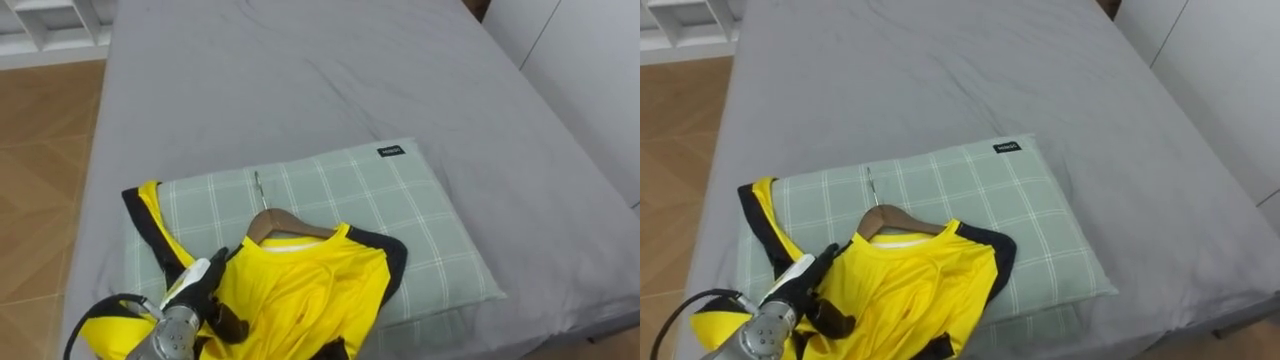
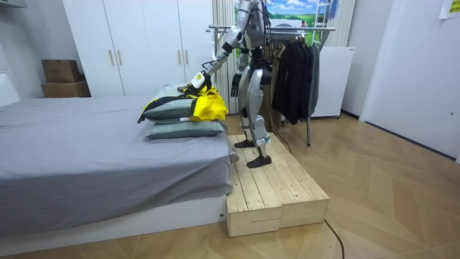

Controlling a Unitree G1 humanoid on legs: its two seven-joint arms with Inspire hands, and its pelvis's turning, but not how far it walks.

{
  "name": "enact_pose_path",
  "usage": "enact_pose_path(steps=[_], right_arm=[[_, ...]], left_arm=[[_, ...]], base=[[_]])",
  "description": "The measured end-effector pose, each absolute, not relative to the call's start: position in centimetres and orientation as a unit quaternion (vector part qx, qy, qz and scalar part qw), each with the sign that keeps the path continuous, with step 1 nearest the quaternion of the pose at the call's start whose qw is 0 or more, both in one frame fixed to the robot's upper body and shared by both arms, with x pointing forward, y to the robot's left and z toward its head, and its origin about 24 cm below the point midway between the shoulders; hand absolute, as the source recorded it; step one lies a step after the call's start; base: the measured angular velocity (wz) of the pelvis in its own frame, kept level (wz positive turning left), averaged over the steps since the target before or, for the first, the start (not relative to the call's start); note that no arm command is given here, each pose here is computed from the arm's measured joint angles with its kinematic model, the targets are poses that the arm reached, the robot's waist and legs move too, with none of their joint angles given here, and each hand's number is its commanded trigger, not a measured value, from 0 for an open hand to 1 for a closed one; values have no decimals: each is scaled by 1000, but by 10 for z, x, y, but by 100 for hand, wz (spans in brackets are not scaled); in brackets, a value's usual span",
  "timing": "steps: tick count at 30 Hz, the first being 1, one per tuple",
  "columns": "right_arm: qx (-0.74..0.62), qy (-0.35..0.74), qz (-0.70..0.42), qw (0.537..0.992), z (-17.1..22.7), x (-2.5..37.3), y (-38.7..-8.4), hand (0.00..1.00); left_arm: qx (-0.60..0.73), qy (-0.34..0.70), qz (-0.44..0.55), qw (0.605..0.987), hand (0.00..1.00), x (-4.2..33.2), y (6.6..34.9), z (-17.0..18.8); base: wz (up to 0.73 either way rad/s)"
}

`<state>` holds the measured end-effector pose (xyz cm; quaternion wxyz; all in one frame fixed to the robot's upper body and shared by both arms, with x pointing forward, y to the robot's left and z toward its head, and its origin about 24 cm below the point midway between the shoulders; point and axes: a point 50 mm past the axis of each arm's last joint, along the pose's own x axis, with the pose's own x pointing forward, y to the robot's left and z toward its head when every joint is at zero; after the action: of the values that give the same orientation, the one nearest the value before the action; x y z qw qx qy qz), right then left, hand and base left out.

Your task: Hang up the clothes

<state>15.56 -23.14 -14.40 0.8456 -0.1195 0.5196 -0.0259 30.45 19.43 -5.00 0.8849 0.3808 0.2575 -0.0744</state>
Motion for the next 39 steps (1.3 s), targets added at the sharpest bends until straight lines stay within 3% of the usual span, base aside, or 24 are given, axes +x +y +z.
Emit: enact_pose_path(steps=[3,5,39], right_arm=[[-121,521,-26,845,-144,155,-231,0],[-121,520,-26,845,-144,155,-231,0],[-104,519,-22,848,-145,155,-227,0]], left_arm=[[386,256,-66,884,84,304,197,-50],[391,251,-52,884,100,305,201,-48],[382,280,-36,880,100,294,202,-61]], base=[[-1],[0],[0]])
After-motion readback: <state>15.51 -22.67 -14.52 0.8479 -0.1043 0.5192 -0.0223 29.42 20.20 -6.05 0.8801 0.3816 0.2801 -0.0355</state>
